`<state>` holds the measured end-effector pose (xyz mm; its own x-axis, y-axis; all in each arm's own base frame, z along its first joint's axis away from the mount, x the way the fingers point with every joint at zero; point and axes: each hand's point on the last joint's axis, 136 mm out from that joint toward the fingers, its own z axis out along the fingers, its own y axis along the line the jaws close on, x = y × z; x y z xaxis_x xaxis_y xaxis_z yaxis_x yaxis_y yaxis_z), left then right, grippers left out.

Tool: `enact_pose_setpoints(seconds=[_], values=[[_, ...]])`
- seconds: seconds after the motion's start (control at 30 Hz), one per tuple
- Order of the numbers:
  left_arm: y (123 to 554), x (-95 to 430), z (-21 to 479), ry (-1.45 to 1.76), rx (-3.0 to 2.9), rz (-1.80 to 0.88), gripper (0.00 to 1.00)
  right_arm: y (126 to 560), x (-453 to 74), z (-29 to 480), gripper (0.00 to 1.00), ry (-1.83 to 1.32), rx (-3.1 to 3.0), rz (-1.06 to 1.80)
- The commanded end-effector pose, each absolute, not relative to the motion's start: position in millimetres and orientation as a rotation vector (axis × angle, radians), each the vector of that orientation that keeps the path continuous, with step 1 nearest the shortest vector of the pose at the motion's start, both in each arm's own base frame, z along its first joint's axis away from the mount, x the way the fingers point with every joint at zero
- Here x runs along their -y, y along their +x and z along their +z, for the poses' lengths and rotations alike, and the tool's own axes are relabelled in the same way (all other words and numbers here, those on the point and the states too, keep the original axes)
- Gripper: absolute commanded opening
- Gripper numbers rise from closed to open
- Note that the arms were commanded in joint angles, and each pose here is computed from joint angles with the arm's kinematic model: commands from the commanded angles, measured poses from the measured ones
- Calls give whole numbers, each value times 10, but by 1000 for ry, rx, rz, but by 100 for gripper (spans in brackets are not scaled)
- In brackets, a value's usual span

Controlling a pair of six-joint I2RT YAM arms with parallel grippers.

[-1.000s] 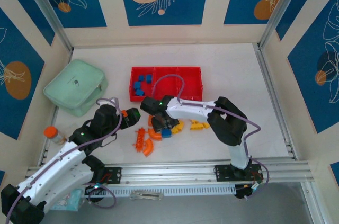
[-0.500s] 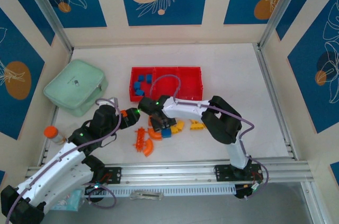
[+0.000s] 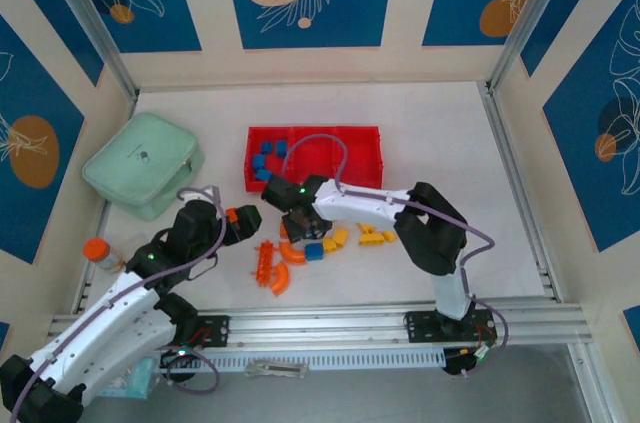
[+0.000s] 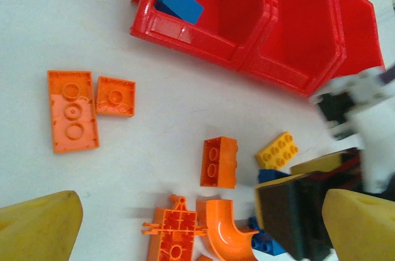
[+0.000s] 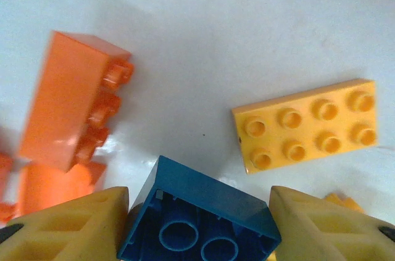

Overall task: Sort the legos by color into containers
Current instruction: Pick up the lego from the center of the table, then place the lego in the container.

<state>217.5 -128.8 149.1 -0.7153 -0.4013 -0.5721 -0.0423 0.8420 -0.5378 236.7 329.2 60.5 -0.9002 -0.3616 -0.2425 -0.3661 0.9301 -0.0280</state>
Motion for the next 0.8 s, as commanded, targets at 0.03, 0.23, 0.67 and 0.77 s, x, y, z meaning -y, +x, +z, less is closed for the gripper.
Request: enact_pose_setpoints(seconds=[0.03,0.23,0.67,0.77], values=[[2174,1177,1618,-312,-2283,-592,99,2572,-3355,1056,56,-528,-2736,110],[2192,1055,1694,-315,-2271,-543,99,2929,-3570,1333,56,-535,-2626,170],[2336,849,1721,-371,-2274,-503,99,3873,-4114,1342,56,-565,-2477,216],[2364,834,1706,-382,-2279,-501,99,4043,-4164,1276,56,-561,-2469,201]])
